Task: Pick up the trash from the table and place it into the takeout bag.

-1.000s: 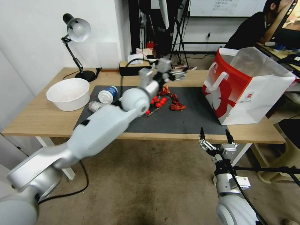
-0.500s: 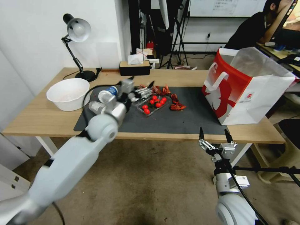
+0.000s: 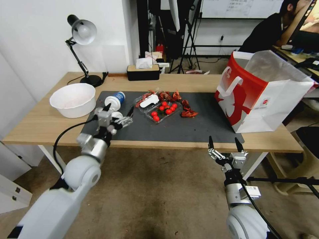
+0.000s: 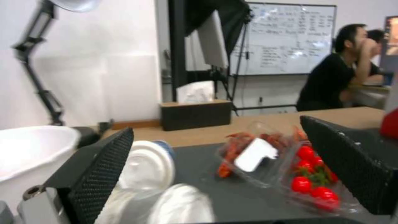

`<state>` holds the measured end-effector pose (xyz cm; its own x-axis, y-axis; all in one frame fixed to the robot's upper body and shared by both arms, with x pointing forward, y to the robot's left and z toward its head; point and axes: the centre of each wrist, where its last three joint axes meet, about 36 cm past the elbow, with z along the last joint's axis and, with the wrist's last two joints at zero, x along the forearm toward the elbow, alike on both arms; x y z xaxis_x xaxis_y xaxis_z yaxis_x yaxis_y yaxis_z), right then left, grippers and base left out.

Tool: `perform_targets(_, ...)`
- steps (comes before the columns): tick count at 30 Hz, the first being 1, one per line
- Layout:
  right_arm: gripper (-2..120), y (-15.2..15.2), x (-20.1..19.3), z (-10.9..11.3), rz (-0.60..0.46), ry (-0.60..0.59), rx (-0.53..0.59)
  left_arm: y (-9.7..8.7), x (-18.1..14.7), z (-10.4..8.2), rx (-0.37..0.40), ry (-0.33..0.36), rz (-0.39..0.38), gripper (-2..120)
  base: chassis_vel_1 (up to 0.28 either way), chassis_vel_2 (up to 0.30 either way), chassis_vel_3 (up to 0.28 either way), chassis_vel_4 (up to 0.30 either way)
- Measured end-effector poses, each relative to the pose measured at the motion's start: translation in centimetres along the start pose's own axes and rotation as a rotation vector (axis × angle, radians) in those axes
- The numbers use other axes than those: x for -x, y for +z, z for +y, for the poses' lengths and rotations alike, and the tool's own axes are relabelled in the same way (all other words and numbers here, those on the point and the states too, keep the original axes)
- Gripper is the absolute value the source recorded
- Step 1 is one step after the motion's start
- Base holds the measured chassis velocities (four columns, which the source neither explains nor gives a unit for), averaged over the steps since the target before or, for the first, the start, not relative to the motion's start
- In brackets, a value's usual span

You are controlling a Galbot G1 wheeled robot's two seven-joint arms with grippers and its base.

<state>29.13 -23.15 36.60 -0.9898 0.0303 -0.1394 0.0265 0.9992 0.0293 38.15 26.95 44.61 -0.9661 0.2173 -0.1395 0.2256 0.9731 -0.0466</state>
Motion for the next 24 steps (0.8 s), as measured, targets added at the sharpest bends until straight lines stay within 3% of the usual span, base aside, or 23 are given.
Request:
perform_targets(7, 100, 0.1, 0.0, 0.0, -0.001, -0.002, -0.001, 1.1, -4.1, 0.7, 0.017, -0.068, 0.013, 100, 0.000, 0.000, 0.000, 0.000)
perform_targets(17, 100, 0.5, 0.0, -0.2, -0.001, -0.004, -0.005, 4.7, -8.6, 1.0, 0.065, -0.098, 0.033, 100, 0.000, 0.000, 0.000, 0.000)
perform_targets(24, 100, 0.7, 0.0, -0.3, 0.000, -0.003, -0.006, 6.0, -10.4, 0.6, 0.069, -0.110, 0.037, 100, 0.000, 0.000, 0.000, 0.000)
